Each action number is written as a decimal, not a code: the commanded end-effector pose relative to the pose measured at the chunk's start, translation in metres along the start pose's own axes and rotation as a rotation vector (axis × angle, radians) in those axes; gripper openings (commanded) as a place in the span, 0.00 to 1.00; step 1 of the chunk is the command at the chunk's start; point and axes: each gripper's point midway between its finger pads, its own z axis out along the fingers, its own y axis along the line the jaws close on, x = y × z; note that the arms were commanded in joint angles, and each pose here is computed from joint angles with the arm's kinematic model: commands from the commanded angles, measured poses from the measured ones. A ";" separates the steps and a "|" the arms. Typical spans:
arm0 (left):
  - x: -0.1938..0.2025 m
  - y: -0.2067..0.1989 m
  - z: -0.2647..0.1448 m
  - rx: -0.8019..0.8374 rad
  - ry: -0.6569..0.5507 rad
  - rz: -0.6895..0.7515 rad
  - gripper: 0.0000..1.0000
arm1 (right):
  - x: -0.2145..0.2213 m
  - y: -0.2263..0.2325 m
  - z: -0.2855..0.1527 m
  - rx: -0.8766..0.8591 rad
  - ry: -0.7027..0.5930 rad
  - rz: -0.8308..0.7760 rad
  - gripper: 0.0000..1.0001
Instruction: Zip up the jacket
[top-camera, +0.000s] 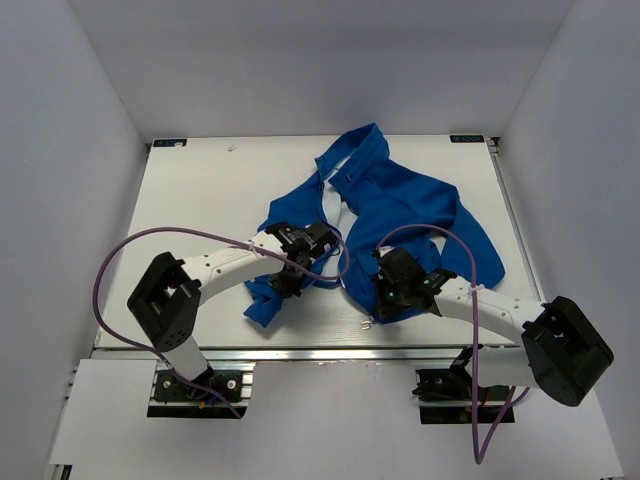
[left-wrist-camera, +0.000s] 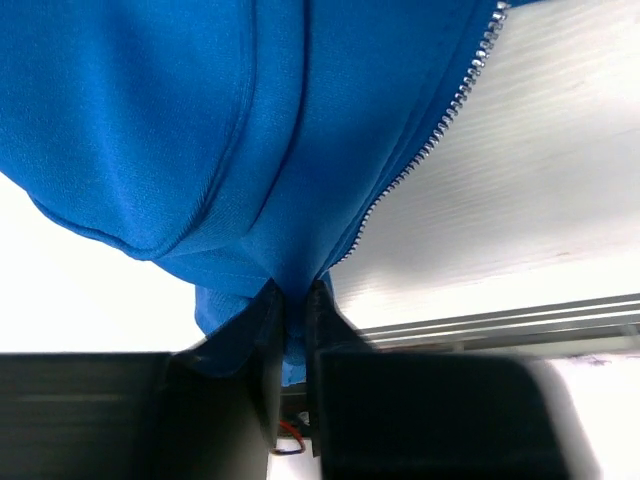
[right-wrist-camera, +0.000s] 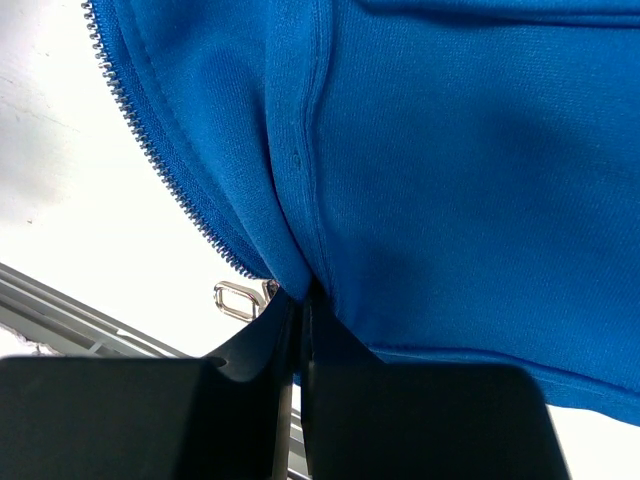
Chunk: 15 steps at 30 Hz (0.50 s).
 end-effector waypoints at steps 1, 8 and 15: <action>-0.036 -0.011 -0.029 0.093 -0.162 -0.077 0.05 | -0.007 -0.002 -0.004 0.009 -0.029 -0.007 0.00; -0.082 -0.060 -0.048 0.343 -0.285 -0.160 0.04 | -0.008 -0.013 -0.007 0.056 -0.035 0.089 0.00; -0.054 -0.110 -0.035 0.559 -0.190 -0.029 0.54 | -0.018 -0.013 -0.016 0.021 -0.085 0.144 0.00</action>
